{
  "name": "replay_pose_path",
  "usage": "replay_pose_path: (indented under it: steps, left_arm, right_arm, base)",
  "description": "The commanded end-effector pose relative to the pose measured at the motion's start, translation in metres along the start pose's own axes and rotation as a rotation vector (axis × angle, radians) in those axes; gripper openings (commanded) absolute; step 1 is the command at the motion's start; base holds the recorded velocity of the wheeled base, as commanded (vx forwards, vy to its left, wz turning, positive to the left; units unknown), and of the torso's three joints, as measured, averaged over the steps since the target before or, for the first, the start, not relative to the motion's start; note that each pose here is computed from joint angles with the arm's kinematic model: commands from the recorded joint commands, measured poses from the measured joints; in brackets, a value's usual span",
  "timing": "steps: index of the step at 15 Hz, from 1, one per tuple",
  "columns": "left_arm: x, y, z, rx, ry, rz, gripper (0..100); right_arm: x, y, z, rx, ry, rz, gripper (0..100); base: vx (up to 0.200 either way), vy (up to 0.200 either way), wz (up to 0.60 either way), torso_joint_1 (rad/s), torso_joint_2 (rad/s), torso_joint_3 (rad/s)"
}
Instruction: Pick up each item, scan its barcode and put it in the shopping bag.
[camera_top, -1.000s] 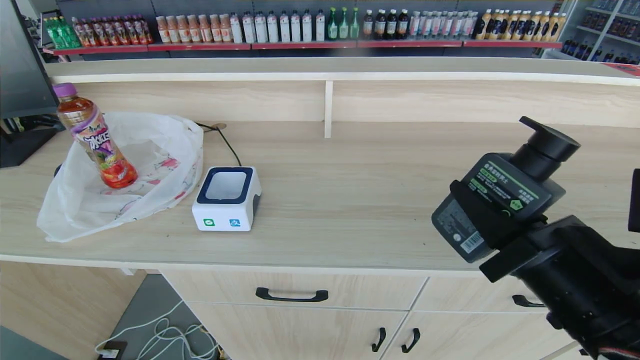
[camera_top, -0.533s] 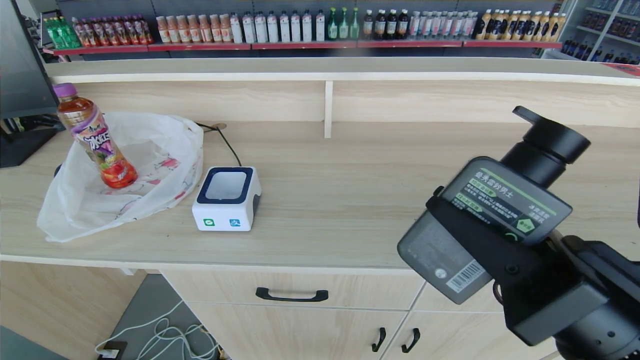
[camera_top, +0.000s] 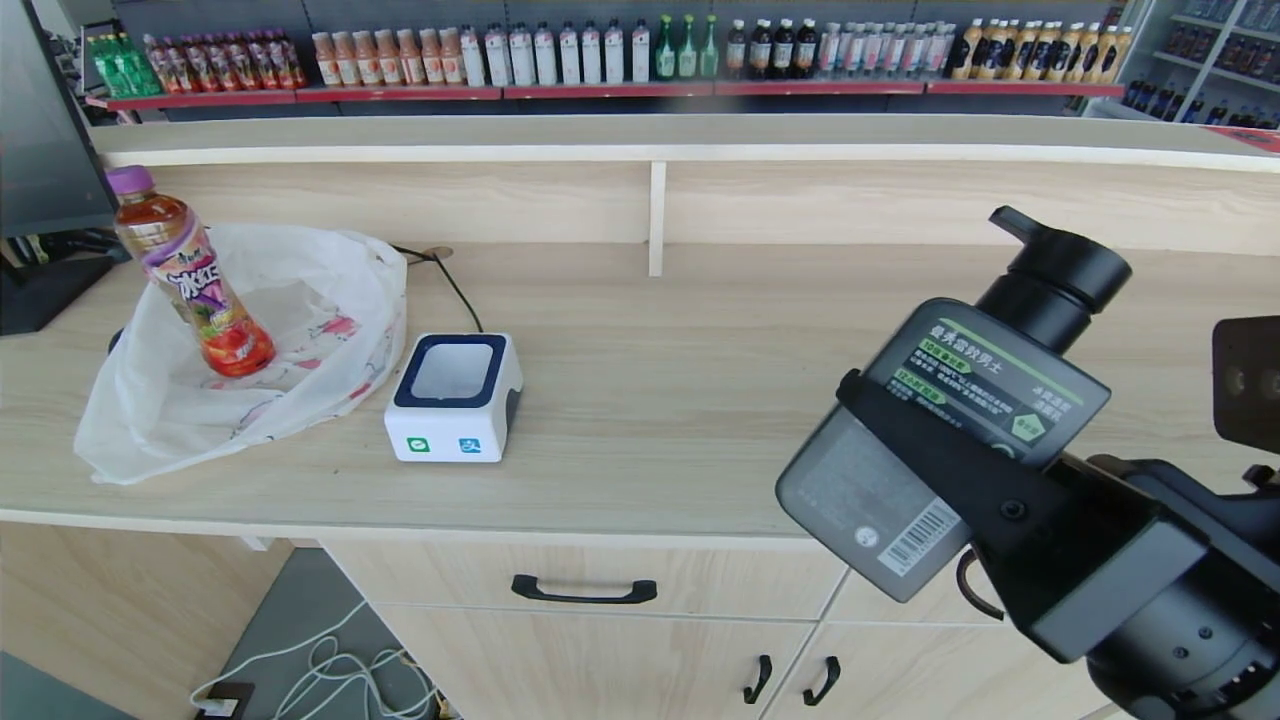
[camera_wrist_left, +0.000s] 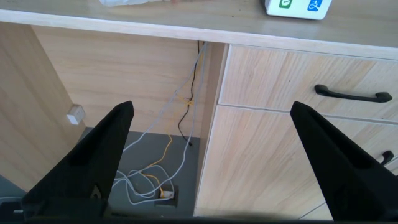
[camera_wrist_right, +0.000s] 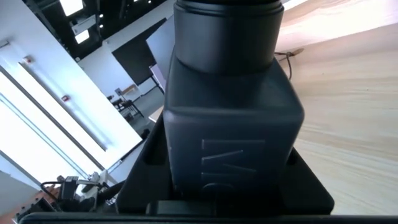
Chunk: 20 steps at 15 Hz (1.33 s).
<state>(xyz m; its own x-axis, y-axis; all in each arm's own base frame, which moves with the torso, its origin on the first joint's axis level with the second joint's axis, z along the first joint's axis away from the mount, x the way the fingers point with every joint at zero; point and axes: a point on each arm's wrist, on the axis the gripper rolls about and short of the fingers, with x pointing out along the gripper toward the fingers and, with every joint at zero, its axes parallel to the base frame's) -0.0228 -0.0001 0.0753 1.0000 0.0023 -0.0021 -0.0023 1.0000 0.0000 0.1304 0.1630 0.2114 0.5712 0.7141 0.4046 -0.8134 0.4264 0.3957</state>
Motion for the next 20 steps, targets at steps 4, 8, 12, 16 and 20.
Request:
replay_pose_path:
  steps: [4,8,12,16,20]
  left_arm:
    - [0.0,0.0,0.0,0.0,-0.001,0.001,100]
    - [0.0,0.0,0.0,0.0,-0.001,0.001,100]
    - [0.0,0.0,0.0,0.0,-0.001,0.001,100]
    - [0.0,0.0,0.0,0.0,-0.001,0.001,100]
    - [0.0,0.0,0.0,0.002,-0.001,0.001,100]
  right_arm:
    - [0.006,-0.001,-0.002,0.026,-0.001,0.0,0]
    - [0.011,-0.003,-0.007,0.067,0.012,-0.005,0]
    - [0.015,-0.006,-0.013,0.103,0.032,-0.018,0]
    - [0.018,-0.015,-0.01,0.116,0.013,-0.048,0]
    - [0.016,-0.024,-0.007,0.101,0.01,-0.066,0]
  base:
    - [0.0,0.0,0.0,0.0,0.0,0.0]
    - [0.0,0.0,0.0,0.0,0.0,0.0]
    - [0.0,0.0,0.0,0.0,0.0,0.0]
    - [0.0,0.0,0.0,0.0,0.0,0.0]
    - [0.0,0.0,0.0,0.0,0.0,0.0]
